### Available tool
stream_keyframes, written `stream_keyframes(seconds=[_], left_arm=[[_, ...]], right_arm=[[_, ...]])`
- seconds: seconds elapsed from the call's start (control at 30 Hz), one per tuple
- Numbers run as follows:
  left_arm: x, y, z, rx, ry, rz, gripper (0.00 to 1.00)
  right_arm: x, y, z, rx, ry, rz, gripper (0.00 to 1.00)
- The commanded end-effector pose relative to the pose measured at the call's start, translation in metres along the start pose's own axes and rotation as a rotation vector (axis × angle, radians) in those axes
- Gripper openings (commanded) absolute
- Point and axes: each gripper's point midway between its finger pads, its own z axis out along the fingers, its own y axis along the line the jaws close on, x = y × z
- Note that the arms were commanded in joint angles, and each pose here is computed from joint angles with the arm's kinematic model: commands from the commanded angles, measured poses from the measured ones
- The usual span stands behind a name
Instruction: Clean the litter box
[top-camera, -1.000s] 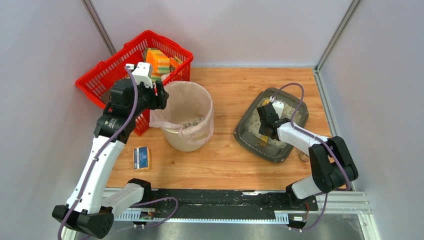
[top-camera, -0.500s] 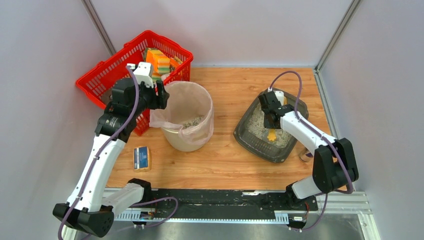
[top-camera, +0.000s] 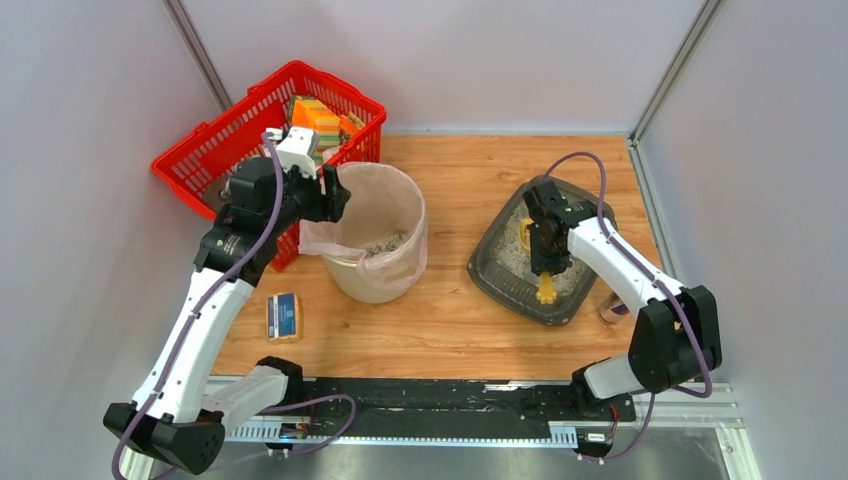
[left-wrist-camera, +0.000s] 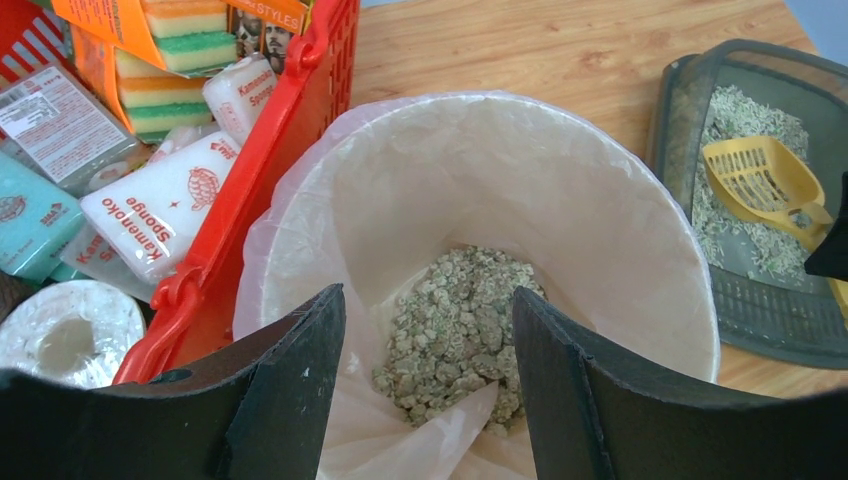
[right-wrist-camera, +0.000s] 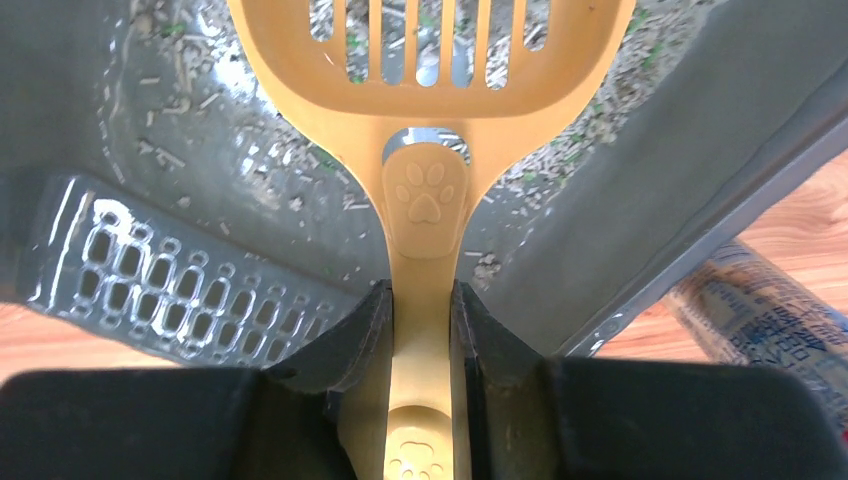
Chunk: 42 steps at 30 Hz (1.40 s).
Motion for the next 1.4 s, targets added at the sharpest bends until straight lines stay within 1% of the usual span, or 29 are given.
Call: stream_keyframes(seconds=[0.0,0.13,0.23,0.3,0.33,0.4,0.43,0.5,0.53,0.6,0.63,0.73,0.87,1.03,1.17,1.37], left_arm=[[-0.010,-0.006,-0.001,0.024,-0.039,0.019,0.70],[-0.009,-0.005,-0.001,0.014,-0.037,0.022,0.70],[-0.009,-0.006,-0.001,0.019,-0.037,0.021,0.70],[-0.008,-0.006,0.000,0.021,-0.033,0.021,0.70],[-0.009,-0.007,-0.001,0.022,-0.035,0.022,0.70],[-0.008,-0.007,0.000,0.023,-0.032,0.021,0.70],[-0.008,-0.007,0.000,0.023,-0.032,0.022,0.70],[-0.007,-0.008,0.000,0.024,-0.028,0.021,0.70],[-0.008,-0.008,0.000,0.026,-0.031,0.023,0.70],[-0.008,-0.009,0.000,0.028,-0.029,0.022,0.70],[-0.008,-0.009,0.000,0.029,-0.029,0.020,0.70],[-0.008,-0.010,0.000,0.033,-0.030,0.018,0.70],[-0.008,-0.011,0.000,0.036,-0.029,0.014,0.70],[-0.007,-0.013,0.002,0.050,-0.025,0.009,0.70],[-0.006,-0.013,0.002,0.048,-0.023,0.009,0.70],[-0.006,-0.014,0.002,0.053,-0.023,0.006,0.70]], right_arm=[[0.011,0.013,-0.009,-0.098,0.029,0.000,0.07],[0.012,0.009,-0.001,-0.073,0.011,0.025,0.09],[0.015,0.006,0.004,-0.060,-0.014,0.043,0.16],[0.013,0.006,0.003,-0.065,-0.043,0.063,0.18],[0.016,0.005,0.004,-0.062,-0.046,0.065,0.23],[0.012,0.006,0.000,-0.080,-0.086,0.086,0.28],[0.015,0.004,0.002,-0.077,-0.089,0.091,0.37],[0.013,0.002,-0.002,-0.078,-0.118,0.105,0.41],[0.015,0.001,-0.002,-0.074,-0.119,0.110,0.46],[0.015,-0.001,-0.003,-0.067,-0.129,0.120,0.50],[0.016,-0.002,-0.003,-0.063,-0.130,0.120,0.54],[0.017,-0.003,-0.001,-0.059,-0.137,0.131,0.59],[0.017,-0.002,0.002,-0.036,-0.178,0.149,0.57],[0.012,-0.007,0.008,0.005,-0.243,0.183,0.50],[0.009,-0.008,0.010,0.002,-0.289,0.212,0.47],[0.015,-0.004,0.019,-0.008,-0.255,0.204,0.45]])
